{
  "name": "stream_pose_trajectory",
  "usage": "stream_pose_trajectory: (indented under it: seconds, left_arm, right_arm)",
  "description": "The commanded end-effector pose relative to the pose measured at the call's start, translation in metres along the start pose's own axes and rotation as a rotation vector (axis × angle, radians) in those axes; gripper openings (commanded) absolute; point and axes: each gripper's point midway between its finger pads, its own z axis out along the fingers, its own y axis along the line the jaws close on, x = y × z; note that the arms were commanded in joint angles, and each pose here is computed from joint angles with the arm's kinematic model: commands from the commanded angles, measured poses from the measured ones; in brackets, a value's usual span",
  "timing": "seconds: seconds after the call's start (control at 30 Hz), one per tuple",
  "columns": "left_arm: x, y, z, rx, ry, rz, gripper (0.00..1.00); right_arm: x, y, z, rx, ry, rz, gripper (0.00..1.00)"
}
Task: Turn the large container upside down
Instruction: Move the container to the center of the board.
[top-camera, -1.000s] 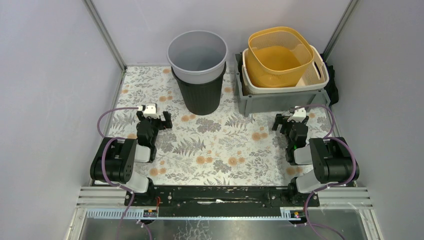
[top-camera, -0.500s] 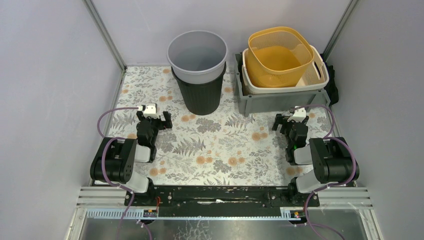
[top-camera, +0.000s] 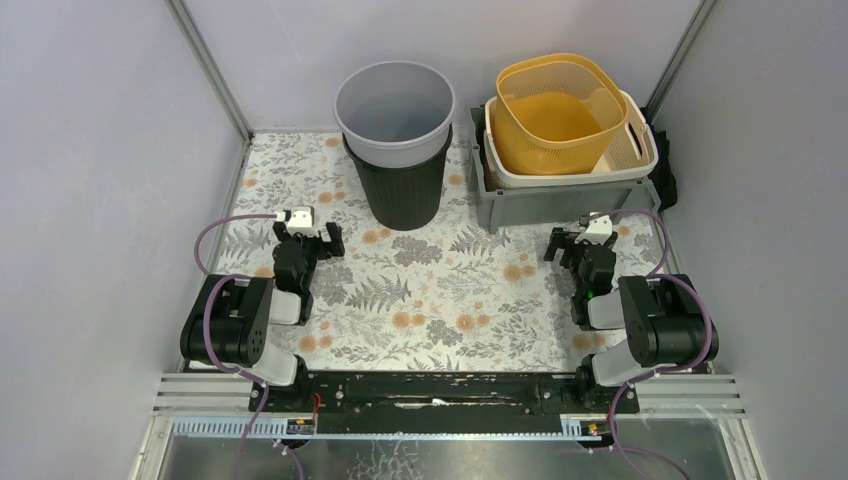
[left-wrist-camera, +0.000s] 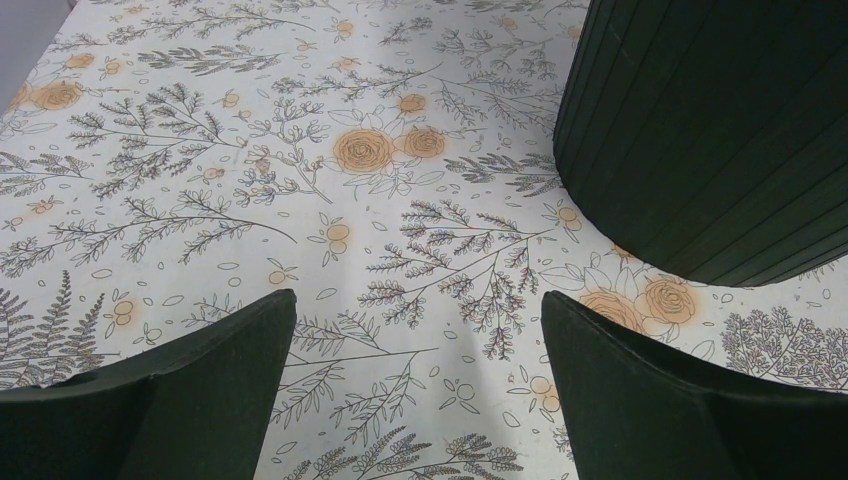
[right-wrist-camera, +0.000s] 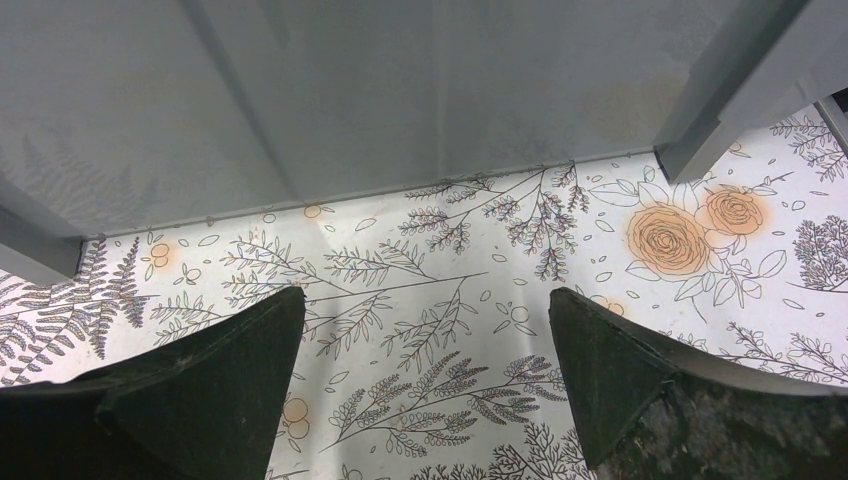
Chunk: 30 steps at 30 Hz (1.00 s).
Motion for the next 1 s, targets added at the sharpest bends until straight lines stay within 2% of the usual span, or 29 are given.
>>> stream_pose_trajectory:
  seconds: [0.0,0.27,0.47,0.63,0.73,0.97]
  left_arm:
    - [-0.011,0.002,0.006,0.002,-0.034,0.002,1.00]
    - [-0.011,0.002,0.006,0.002,-0.036,0.000,1.00]
    - [-0.011,0.002,0.005,0.002,-0.036,0.002,1.00]
    - [-0.012,0.004,0.005,-0.011,-0.041,-0.002,1.00]
    - [-0.020,0.012,0.003,-0.064,-0.050,-0.025,1.00]
    - [-0.061,0.000,-0.007,-0.008,-0.072,-0.017,1.00]
  right_arm:
    - [-0.019,0.003,0.007,-0.009,-0.059,0.007,0.99]
    - [-0.019,0.002,0.006,-0.005,-0.061,0.009,0.99]
    - [-0.021,-0.021,0.005,0.137,-0.078,0.067,0.99]
    - [-0.027,-0.018,-0.002,0.113,-0.111,0.061,0.99]
    - [-0.036,-0.016,-0.008,0.099,-0.120,0.047,0.99]
    - [-0.075,-0.006,-0.025,0.034,-0.106,0.025,0.99]
